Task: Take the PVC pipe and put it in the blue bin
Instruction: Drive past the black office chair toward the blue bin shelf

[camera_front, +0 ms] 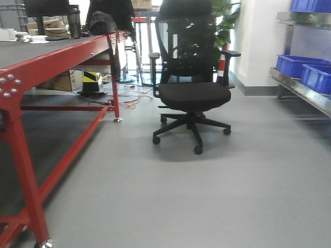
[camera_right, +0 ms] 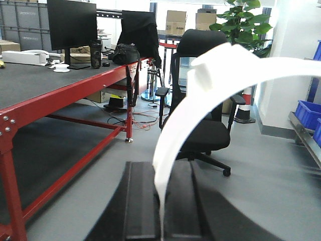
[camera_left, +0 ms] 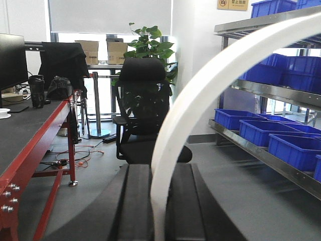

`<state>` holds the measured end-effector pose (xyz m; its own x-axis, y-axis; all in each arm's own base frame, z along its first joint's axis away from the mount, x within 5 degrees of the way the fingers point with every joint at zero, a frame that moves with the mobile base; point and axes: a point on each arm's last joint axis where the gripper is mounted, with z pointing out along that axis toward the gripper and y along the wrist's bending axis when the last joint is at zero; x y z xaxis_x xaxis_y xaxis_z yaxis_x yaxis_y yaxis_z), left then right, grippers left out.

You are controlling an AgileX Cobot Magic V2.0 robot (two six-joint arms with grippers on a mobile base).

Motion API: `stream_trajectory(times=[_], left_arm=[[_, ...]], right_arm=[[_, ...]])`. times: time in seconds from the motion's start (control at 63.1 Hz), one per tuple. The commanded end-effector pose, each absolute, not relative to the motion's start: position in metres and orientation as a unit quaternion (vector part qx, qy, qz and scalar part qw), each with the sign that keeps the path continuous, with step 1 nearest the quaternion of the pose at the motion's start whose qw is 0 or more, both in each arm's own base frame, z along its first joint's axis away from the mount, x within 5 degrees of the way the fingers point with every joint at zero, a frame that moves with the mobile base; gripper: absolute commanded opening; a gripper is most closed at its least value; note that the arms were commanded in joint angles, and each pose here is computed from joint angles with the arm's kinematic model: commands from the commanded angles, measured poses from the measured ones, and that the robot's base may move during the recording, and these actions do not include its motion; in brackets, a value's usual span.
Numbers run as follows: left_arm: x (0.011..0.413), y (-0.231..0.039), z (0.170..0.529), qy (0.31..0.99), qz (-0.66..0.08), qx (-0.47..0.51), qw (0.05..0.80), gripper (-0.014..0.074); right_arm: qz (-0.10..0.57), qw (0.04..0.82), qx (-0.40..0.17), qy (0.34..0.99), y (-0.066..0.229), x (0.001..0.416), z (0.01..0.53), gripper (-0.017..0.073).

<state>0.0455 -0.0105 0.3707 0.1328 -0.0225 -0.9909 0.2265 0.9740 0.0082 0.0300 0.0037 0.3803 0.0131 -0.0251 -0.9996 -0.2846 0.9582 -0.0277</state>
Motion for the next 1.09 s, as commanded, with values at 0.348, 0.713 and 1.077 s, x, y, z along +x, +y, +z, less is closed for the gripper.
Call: stream_trajectory(times=[0.348, 0.713, 1.077], left_arm=[[0.0440, -0.0106, 0.3739, 0.640, -0.088, 0.080, 0.759, -0.0111], [0.0440, -0.0106, 0.3739, 0.640, -0.088, 0.080, 0.759, -0.0111], [0.0440, -0.0106, 0.3739, 0.640, -0.088, 0.080, 0.759, -0.0111]], right_arm=[[0.093, 0.709, -0.112, 0.690, 0.0035, 0.0294, 0.3810, -0.0154], [0.093, 0.709, -0.112, 0.690, 0.0035, 0.0294, 0.3810, -0.0154], [0.093, 0.709, -0.112, 0.690, 0.0035, 0.0294, 0.3810, -0.0154]])
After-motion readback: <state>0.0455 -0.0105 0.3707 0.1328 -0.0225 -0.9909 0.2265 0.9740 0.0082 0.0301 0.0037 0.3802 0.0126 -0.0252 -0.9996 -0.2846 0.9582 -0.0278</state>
